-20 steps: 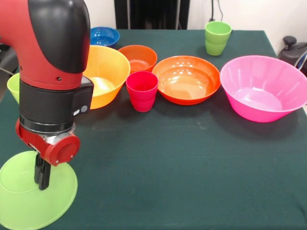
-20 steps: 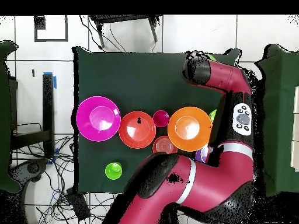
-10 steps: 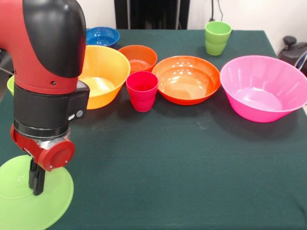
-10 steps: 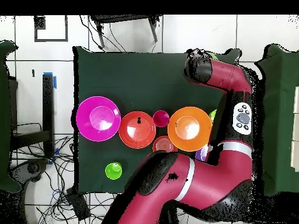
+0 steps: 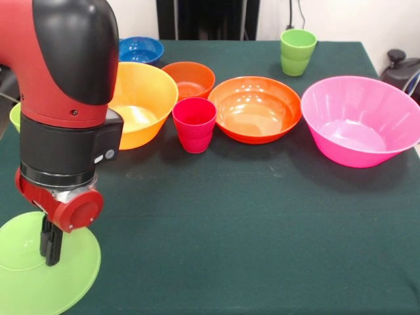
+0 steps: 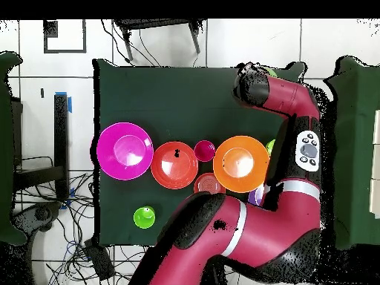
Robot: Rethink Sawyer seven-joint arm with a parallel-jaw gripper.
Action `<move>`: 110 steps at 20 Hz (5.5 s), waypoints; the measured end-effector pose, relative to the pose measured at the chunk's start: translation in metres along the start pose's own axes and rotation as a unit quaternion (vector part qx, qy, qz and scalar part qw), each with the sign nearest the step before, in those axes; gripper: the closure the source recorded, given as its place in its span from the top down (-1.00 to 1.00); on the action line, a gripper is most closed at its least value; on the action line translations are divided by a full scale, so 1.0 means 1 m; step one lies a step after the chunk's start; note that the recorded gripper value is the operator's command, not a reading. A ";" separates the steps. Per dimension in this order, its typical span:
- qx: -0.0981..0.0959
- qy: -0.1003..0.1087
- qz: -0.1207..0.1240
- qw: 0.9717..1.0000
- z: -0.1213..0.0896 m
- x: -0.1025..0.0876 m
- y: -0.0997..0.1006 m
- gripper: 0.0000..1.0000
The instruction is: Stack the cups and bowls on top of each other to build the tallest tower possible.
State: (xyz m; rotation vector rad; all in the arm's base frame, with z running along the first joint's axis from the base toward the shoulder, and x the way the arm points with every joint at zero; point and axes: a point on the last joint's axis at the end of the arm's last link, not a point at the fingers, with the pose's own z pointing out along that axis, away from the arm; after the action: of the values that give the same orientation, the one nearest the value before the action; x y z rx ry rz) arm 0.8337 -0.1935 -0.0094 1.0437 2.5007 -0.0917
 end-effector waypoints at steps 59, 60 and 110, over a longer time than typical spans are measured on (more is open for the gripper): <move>0.043 0.015 -0.015 0.999 -0.030 0.009 -0.036 1.00; 0.044 0.016 -0.014 0.999 -0.029 0.009 -0.038 1.00; 0.029 0.012 0.049 0.998 -0.003 -0.026 -0.103 1.00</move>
State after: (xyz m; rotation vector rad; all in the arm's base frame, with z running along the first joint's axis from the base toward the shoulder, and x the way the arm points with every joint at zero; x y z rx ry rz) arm 0.7771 -0.2838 -0.0070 1.1951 2.4774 -0.1244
